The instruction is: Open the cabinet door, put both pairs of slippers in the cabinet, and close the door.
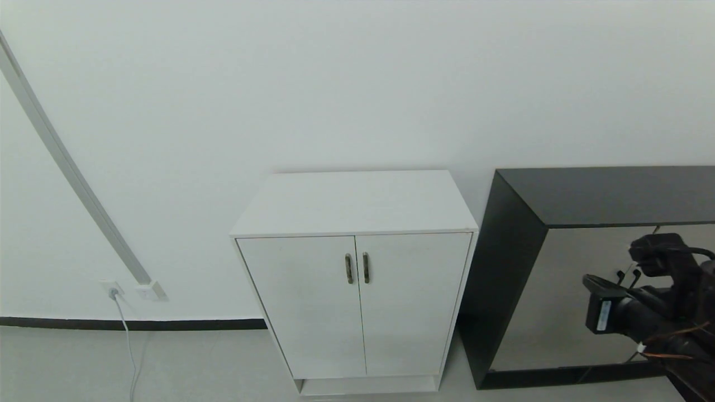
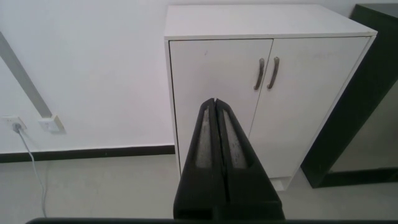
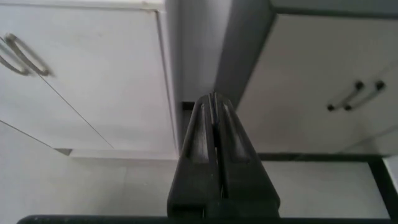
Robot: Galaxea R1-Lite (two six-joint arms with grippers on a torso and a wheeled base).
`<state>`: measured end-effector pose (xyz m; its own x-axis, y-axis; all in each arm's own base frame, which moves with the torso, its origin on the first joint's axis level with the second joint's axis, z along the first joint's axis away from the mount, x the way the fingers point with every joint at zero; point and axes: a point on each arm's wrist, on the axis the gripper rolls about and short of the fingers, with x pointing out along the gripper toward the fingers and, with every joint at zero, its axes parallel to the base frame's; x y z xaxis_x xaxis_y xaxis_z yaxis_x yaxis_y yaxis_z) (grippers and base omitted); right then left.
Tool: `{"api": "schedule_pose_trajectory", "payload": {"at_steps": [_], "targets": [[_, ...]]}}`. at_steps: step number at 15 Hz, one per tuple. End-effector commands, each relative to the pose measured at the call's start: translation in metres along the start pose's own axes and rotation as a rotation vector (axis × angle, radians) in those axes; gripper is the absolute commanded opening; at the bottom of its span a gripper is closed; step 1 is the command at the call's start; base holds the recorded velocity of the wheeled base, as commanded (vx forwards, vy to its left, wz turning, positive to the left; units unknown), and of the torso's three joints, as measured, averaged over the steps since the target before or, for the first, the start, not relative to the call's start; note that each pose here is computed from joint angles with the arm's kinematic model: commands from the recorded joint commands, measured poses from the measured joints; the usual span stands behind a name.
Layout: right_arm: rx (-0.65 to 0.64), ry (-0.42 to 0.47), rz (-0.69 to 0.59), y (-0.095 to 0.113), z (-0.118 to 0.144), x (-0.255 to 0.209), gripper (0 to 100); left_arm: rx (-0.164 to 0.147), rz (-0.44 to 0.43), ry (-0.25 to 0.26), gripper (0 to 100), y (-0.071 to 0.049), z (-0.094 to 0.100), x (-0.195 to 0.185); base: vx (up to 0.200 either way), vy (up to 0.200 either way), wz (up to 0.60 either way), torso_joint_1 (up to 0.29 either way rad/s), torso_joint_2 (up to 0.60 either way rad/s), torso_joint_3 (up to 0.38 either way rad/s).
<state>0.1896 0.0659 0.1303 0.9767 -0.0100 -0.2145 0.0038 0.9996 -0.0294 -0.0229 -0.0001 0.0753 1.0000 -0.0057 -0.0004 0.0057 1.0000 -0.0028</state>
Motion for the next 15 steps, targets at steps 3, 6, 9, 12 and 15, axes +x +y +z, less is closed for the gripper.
{"api": "schedule_pose_trajectory", "payload": {"at_steps": [3,6,9,12,15], "targets": [[0.013,-0.043,-0.116,-0.038,-0.010,-0.044,0,0.000,0.000,0.001,0,0.000,0.000,0.000,0.000,0.000,0.00,0.000,0.00,0.000],[-0.023,-0.078,-0.143,-0.048,-0.016,-0.069,0,0.000,0.000,0.001,0,0.000,0.000,0.000,0.000,0.000,0.00,0.000,0.00,0.000],[-0.049,-0.058,-0.139,-0.053,-0.022,-0.090,0,0.000,0.000,0.001,0,0.000,0.000,0.000,0.000,0.000,0.00,0.000,0.00,0.000],[-0.067,-0.004,-0.103,-0.058,-0.035,-0.114,0,0.000,0.000,0.001,0,0.000,0.000,0.000,0.000,0.000,0.00,0.000,0.00,0.000],[-0.088,0.055,-0.026,-0.062,-0.053,-0.140,0,-0.002,0.000,0.001,0,0.000,0.000,0.000,0.000,0.000,0.00,0.000,0.00,0.000]]}}
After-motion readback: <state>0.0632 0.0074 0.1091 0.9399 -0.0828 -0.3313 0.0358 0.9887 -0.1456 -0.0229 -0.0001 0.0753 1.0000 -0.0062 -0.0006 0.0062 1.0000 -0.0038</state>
